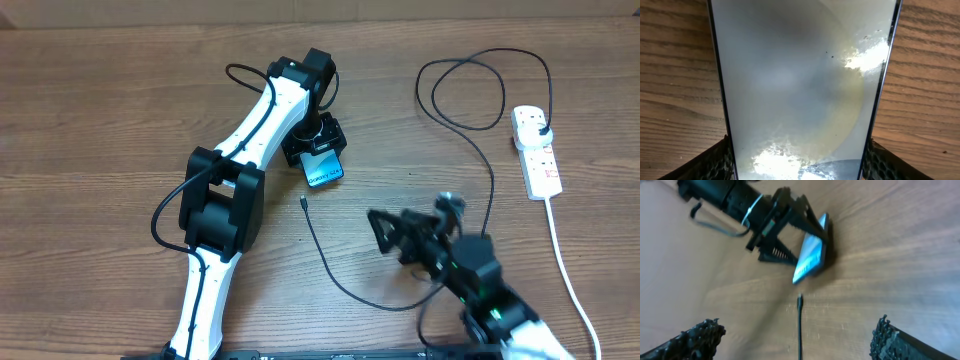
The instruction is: Plug charger to phone and switch on socket
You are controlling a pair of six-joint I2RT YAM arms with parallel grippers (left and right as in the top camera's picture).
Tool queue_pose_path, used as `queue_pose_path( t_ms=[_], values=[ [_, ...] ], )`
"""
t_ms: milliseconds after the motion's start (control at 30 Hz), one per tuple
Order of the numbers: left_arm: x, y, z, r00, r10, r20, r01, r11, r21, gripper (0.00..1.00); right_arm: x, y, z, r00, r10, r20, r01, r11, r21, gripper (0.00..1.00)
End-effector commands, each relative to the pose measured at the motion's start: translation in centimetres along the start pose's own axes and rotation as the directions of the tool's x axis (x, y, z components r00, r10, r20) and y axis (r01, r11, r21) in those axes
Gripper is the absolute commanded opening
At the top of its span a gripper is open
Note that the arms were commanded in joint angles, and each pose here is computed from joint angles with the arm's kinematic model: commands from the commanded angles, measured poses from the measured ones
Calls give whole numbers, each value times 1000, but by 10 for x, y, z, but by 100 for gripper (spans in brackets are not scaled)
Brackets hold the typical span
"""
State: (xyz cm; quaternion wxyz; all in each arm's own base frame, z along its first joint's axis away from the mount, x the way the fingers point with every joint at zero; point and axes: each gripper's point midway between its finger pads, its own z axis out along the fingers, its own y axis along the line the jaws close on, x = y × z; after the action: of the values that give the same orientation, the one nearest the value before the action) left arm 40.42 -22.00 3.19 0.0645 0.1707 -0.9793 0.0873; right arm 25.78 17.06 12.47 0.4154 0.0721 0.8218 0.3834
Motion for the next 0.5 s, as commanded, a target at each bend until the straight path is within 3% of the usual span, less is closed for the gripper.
queue_pose_path(
  t_ms=[0,200,467],
  values=[
    [-3,-6,-6,1000,-21,2,21,999,31,4,-6,-13,38,999,36,-27,-33,993,110,94],
    [-3,-7,-6,1000,-28,-1,28,999,34,4,6,-14,98,984,69,-165,-47,990,133,89],
    [3,-14,-6,999,-30,-36,32,997,73,4,2,-8,126,988,72,-138,-60,994,88,87]
  ],
)
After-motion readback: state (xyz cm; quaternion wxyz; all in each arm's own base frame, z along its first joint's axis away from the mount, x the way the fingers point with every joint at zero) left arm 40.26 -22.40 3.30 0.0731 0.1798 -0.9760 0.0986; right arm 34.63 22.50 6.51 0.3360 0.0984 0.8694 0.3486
